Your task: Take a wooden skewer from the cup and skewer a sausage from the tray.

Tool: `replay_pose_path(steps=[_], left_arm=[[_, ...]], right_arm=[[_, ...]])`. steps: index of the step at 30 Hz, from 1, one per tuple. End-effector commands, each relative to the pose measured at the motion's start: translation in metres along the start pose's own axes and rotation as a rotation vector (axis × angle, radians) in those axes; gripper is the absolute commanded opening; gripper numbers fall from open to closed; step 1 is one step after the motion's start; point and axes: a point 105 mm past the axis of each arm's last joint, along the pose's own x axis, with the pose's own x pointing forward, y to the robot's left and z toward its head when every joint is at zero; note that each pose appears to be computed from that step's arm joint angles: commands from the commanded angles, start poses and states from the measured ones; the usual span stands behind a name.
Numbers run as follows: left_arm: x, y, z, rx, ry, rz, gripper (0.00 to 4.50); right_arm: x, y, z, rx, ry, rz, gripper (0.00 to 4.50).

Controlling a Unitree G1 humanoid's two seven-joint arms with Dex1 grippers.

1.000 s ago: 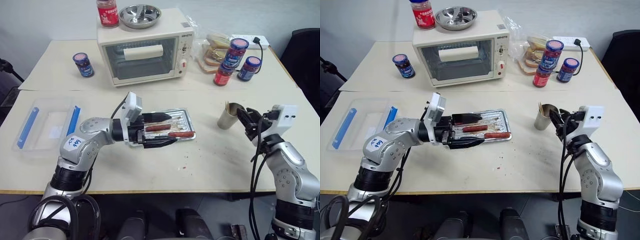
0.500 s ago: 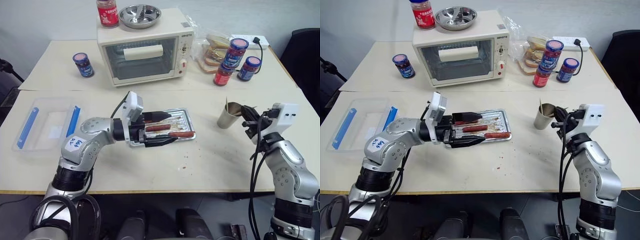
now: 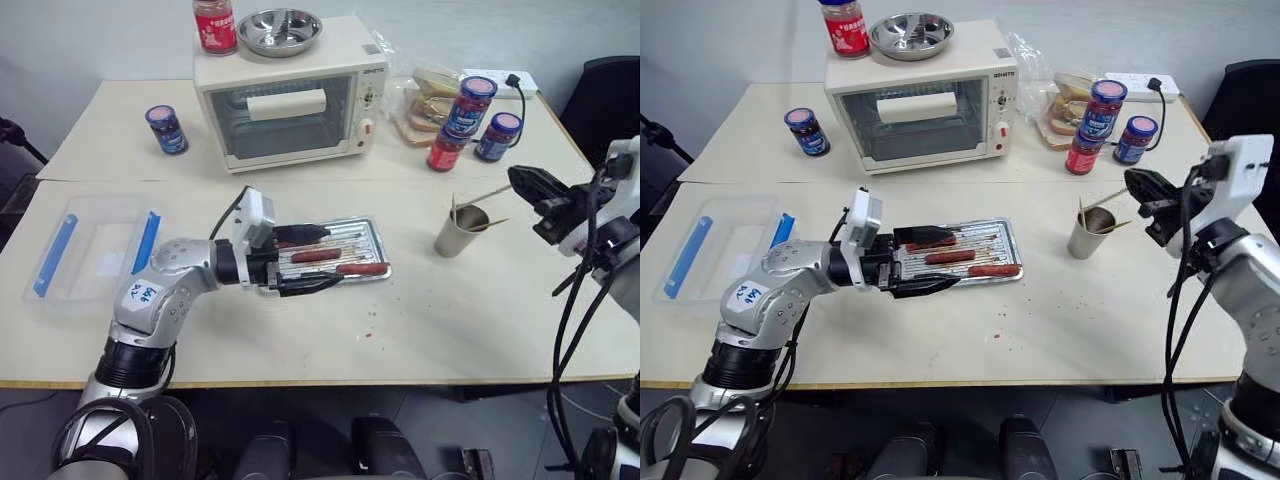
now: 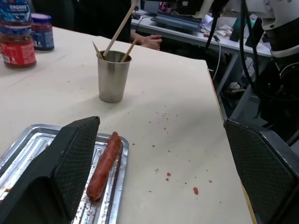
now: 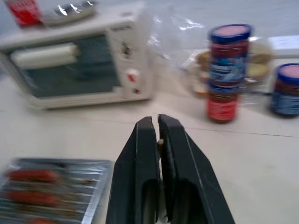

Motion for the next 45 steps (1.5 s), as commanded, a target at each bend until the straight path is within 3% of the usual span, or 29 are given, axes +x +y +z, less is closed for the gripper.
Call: replay_pose_path(steps=[1,6,9,15,19,25,35,41,45], left_arm=[[-0.004,0.016,0.018,0.112,-0.048,0.102,4.50],[-0.010,0.018,0.026,0.138,-0.071,0.135,4.50],[-0.011,0.001,0.028,0.051,-0.107,0.038,4.50],[-0.011,-0.006,0.039,0.034,-0.160,0.056,4.50],[-0.013,0.009,0.061,0.026,-0.271,0.153,4.50],[-0.008,0.001,0.063,0.015,-0.267,0.086,4.50],[0.005,-0.008,0.057,0.028,-0.219,0.003,2.17],[0.006,-0.008,0.058,0.041,-0.212,-0.013,2.17],[0.007,-0.008,0.058,0.039,-0.207,-0.015,1.38]], right_arm=[[0.005,0.042,0.008,0.153,-0.002,0.221,0.01],[0.014,0.079,0.009,0.412,-0.005,0.399,0.01],[0.025,0.085,0.004,0.565,-0.026,0.432,0.01],[0.031,0.095,-0.015,0.658,0.015,0.497,0.01],[0.036,0.091,-0.025,0.718,0.035,0.501,0.01],[0.039,0.094,-0.025,0.753,0.024,0.518,0.01],[0.041,0.102,-0.029,0.789,0.017,0.536,0.00],[0.040,0.102,-0.031,0.785,0.028,0.546,0.00],[0.038,0.102,-0.033,0.780,0.039,0.551,0.00]])
